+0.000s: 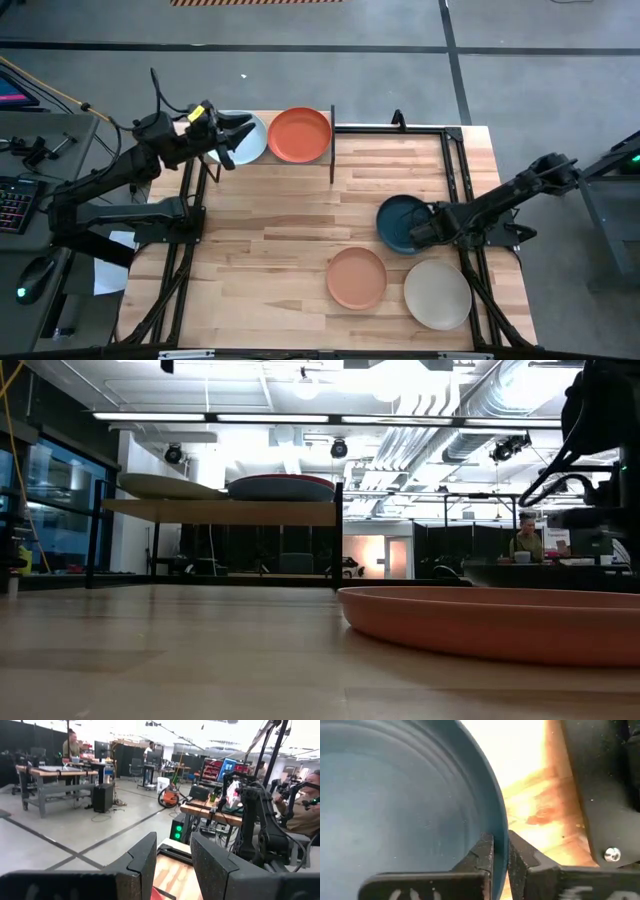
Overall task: Place and stack plates onto a shelf
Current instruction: Stack the dark blue plate on top of the gray plate on the shelf
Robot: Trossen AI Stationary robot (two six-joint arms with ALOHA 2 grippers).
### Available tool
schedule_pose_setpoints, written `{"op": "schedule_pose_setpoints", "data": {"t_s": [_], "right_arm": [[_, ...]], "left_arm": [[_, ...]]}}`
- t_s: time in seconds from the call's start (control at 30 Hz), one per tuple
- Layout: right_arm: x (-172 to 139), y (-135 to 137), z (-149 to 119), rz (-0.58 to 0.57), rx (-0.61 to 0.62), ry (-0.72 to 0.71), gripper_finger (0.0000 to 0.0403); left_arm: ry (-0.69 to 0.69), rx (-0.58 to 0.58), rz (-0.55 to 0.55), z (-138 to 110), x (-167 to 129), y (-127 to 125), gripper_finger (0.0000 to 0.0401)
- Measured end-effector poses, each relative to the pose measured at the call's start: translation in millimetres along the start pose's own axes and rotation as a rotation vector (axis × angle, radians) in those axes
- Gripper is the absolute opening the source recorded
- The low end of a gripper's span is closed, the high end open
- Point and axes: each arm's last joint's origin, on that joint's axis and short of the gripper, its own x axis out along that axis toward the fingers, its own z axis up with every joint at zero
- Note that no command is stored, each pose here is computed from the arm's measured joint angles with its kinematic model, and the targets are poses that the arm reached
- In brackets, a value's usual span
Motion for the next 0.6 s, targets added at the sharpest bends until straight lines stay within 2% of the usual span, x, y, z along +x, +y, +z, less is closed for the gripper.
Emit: {"op": "schedule_pose_setpoints", "data": {"t_s": [0.2,0.4,0.6], "right_arm": [[-21,1,5,0.116,-0.011,-0.011,0.0001],[-62,5,11,0.280,-0.096,-0.042,0.0001],[-102,15,14,0.398,-0.220,-0.089,0.0000]], "left_arm": [[-0.033,0.066,0.026,23,-15,-1,0.0111],[-0.017,0.154,0.096,48,-31,-2,0.0111],[-0.003,0.152,0.102,50,-37,-1,0.0111]]}}
